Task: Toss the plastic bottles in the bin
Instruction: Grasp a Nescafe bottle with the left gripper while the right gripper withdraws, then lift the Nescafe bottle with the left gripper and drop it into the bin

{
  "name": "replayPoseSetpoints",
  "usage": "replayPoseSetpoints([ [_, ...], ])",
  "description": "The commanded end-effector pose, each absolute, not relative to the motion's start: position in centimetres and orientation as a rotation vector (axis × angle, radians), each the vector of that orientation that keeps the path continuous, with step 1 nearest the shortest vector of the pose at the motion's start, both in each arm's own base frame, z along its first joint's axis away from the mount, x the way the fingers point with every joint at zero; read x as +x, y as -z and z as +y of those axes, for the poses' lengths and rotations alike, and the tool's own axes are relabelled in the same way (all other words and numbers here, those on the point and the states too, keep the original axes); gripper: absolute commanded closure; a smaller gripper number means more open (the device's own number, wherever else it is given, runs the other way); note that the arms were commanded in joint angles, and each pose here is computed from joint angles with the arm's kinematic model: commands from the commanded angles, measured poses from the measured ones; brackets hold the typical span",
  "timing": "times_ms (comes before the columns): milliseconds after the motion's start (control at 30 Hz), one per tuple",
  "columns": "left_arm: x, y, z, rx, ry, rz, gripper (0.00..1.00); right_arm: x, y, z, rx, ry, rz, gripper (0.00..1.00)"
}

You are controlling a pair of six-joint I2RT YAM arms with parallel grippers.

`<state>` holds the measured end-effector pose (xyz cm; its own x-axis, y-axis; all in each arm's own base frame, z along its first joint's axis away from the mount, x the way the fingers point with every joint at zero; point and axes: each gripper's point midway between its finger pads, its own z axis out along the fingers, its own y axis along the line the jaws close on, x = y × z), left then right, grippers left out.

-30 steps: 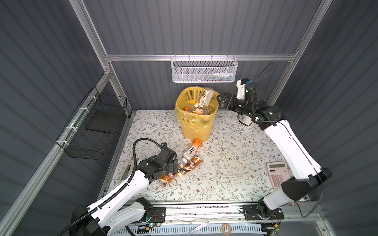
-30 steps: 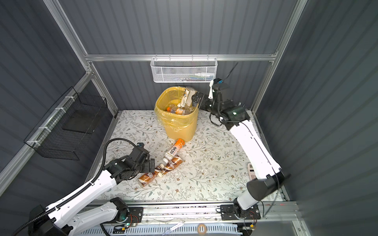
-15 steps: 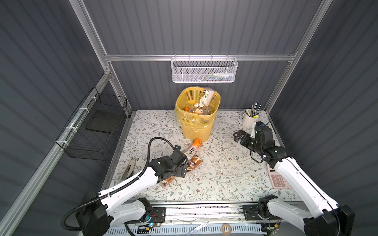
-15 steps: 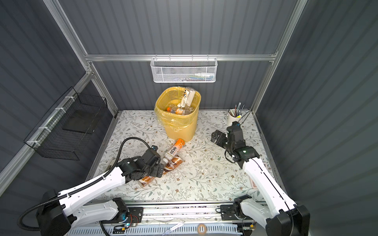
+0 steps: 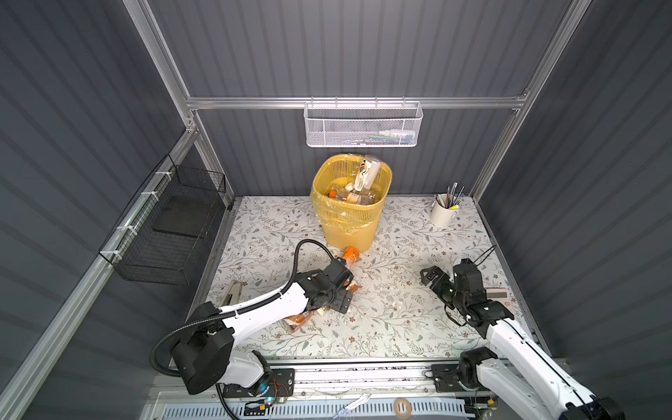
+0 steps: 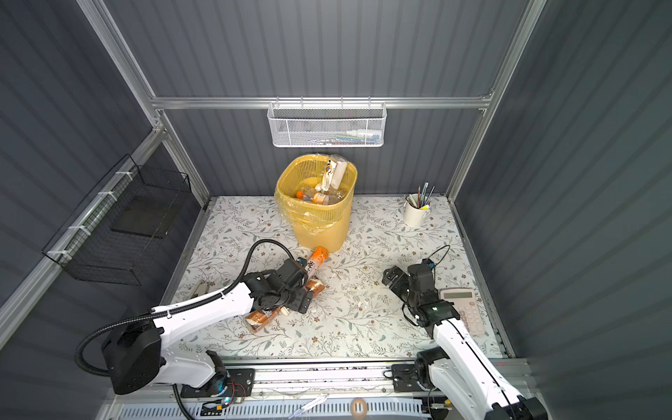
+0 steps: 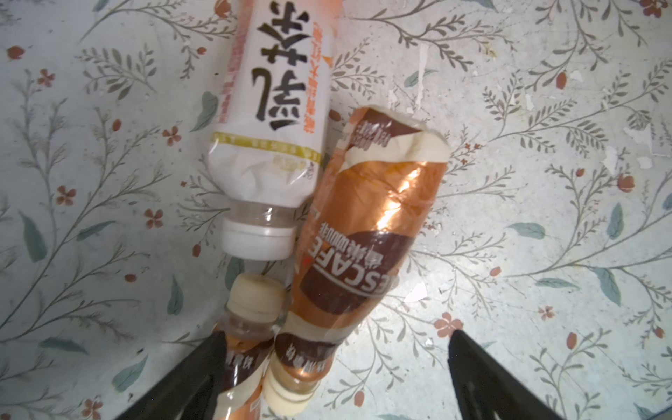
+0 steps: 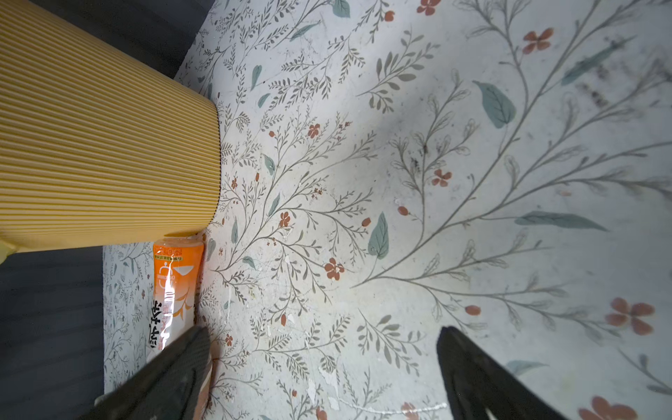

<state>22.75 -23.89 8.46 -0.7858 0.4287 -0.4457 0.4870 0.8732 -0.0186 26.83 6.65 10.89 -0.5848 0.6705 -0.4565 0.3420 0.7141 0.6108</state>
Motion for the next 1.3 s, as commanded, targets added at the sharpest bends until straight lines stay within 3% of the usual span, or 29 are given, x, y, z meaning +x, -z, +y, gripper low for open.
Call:
replayPoseSetpoints([
  [0,23.1,-8.6,-26.0,0.728,0.267,2.594,0.09,27.6,-11.6,6.9,0.786,-0.665,2.180,0.01],
  [133,23.5,-7.4,-26.9,0.748,0.265,2.613,0.11,27.7,-11.3,7.1,0.781,-0.674,2.199,0.01],
  [300,23.6,-6.5,-28.4,0.765,0.317,2.640,0.20,27.7,-11.0,6.9,0.785,-0.670,2.207,0.01],
  [633,23.5,-4.5,-29.8,0.805,0.323,2.689,0.23,27.5,-10.5,6.2,0.808,-0.671,2.207,0.01],
  [833,23.5,-3.7,-30.5,0.834,0.286,2.710,0.39,27.3,-10.1,5.9,0.827,-0.674,2.212,0.01],
  [1000,23.8,-5.3,-31.3,0.816,0.327,2.657,0.49,27.3,-9.9,5.8,0.830,-0.684,2.213,0.01],
  [1267,24.7,-11.8,-31.7,0.700,0.467,2.447,0.50,27.4,-9.9,5.8,0.834,-0.697,2.211,0.01],
])
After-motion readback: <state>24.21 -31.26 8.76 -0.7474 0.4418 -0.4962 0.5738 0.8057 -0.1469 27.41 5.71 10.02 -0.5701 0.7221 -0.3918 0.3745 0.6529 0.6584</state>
